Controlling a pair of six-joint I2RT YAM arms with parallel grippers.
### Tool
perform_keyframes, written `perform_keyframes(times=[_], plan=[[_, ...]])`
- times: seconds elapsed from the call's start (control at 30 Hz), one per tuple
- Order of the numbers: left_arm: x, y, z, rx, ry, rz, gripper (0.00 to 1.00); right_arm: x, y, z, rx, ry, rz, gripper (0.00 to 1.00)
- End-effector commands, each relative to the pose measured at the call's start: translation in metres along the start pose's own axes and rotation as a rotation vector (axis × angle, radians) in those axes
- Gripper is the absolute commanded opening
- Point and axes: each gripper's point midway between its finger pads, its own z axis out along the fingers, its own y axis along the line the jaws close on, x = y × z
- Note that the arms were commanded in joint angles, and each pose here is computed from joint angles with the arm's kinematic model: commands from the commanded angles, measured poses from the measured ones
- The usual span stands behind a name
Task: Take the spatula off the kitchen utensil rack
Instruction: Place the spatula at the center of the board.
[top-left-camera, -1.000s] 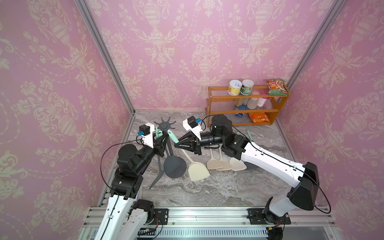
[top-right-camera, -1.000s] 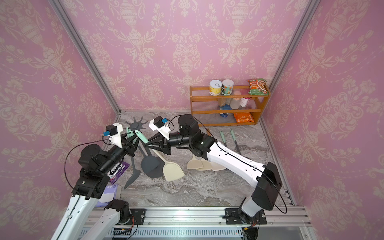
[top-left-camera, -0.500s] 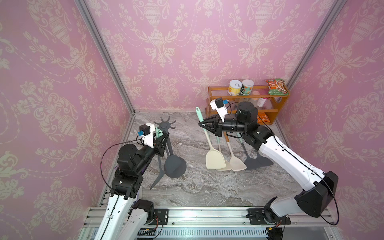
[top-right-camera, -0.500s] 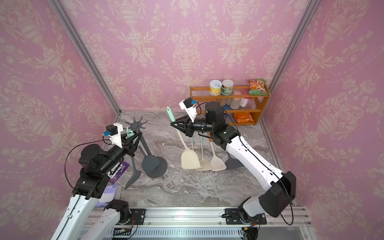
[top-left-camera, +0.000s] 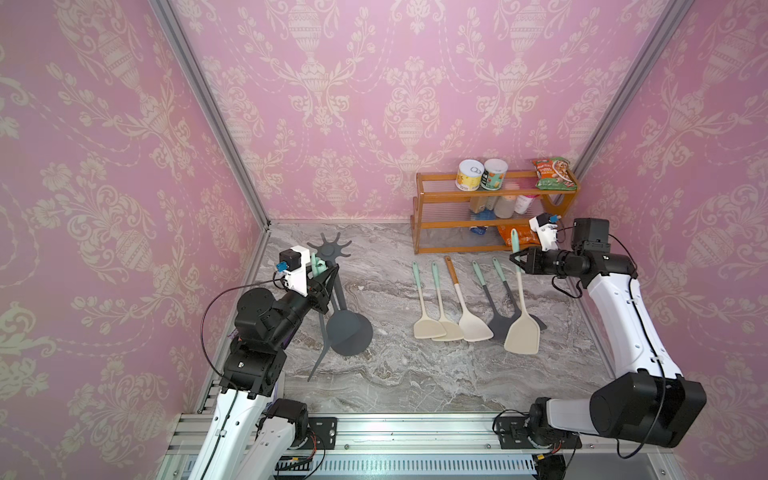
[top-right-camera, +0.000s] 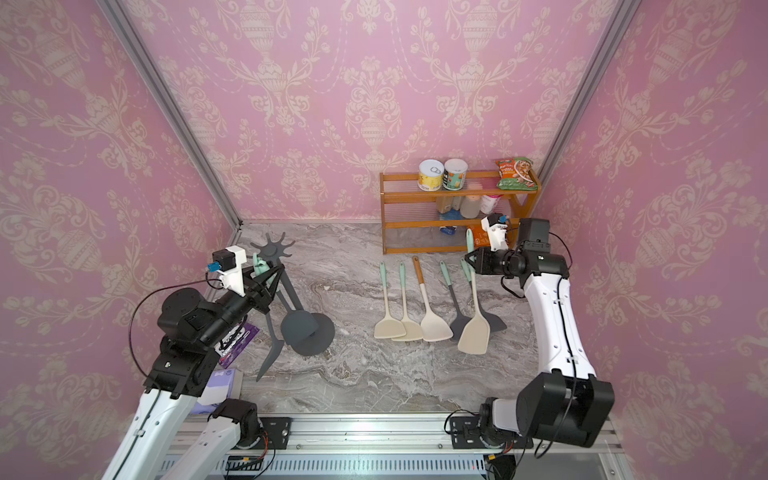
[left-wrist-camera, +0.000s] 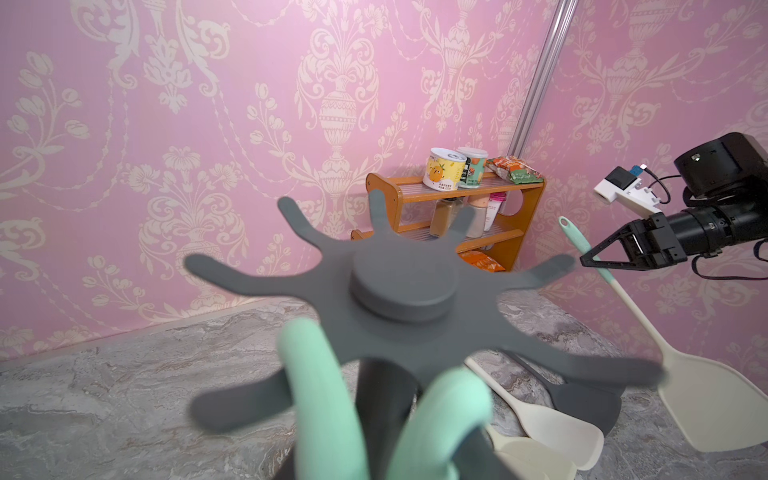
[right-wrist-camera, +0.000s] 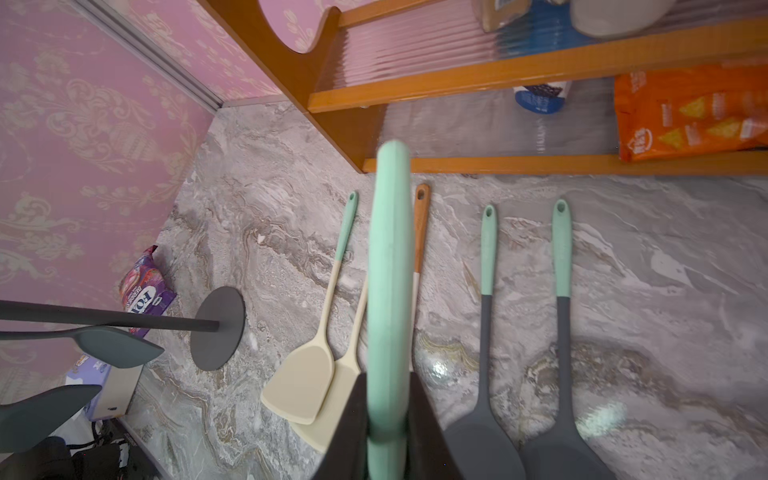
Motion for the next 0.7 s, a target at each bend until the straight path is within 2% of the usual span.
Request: perform_keyframes(times=[0.0,0.07,0.2,0.43,0.67], plan=[[-0.01,0.004,-0.005,-0.029,-0.043,0.028,0.32,0.006,-0.007,-0.014,-0.054,0.022,-0.033,0.0],[-0.01,0.003,-0.006,-0.029,-0.046,0.026,0.33,-0.002,-0.014,-0.017,-0.088,-0.002,-0.054,0.0],[-0.011,0.002,-0.007,-0.023,-0.047,0.022,0.33,-0.005,-0.031,-0.018,-0.147,0.068,-0.037,0.0],[-0.008,0.004,-0.006,-0.029,-0.033,0.021,0.34,0.012,-0.087,-0.002,-0.069,0.179,-0.005,0.0],[-0.003,0.006,0.001,-0.029,-0.008,0.019,0.34,0.006,-0.131,-0.005,0.048,0.159,-0.031,0.0]])
